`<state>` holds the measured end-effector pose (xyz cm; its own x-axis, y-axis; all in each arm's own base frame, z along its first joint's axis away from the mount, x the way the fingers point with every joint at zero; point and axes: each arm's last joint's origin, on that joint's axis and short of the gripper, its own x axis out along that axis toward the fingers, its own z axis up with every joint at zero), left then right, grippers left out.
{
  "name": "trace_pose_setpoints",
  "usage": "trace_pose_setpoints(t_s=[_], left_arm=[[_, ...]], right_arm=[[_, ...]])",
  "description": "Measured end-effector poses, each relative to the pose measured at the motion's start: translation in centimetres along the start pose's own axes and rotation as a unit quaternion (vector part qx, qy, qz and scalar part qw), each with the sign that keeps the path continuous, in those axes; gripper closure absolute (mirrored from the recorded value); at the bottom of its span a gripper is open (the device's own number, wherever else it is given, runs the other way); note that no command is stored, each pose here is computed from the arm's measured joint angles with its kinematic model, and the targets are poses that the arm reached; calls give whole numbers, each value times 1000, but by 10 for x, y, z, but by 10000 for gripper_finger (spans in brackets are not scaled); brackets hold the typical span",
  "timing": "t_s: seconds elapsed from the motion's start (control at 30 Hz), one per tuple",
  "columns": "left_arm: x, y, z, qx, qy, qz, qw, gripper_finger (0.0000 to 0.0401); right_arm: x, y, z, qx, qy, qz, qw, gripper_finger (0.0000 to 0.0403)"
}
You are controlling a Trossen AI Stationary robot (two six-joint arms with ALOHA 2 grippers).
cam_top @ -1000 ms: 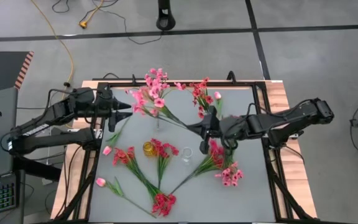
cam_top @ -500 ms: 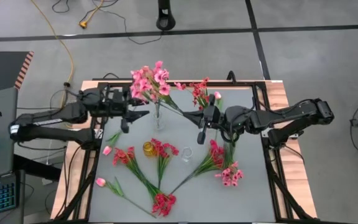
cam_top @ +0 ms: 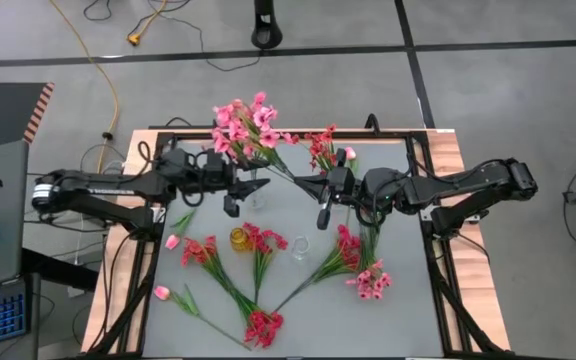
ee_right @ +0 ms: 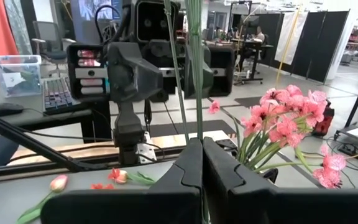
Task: Sort flowers into vase by color
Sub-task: Put the top pink flowers into the top left transparent vase
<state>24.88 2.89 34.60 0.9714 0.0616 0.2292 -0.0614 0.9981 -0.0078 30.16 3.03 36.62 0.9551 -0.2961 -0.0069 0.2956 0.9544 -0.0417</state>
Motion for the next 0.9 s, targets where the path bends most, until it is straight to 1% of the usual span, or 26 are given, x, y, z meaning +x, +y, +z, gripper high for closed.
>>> trace_pose_setpoints(t_s=[0.17,0.33,0.5,0.63,0.9], left_arm=[[11,0,-7,1,-26,3,1000,223],[23,0,-10,3,-23,2,1000,223],[40,-2,-12,6,-18,-31,999,223],[52,-6,-14,15,-17,-37,999,223],[55,-11,-10,27,-21,-10,999,225]], right_arm=[[0,0,0,0,0,0,1000,376],[0,0,0,0,0,0,1000,376],[0,0,0,0,0,0,1000,376],[0,0,0,0,0,0,1000,376],[0,0,-2,-3,8,0,1000,375]])
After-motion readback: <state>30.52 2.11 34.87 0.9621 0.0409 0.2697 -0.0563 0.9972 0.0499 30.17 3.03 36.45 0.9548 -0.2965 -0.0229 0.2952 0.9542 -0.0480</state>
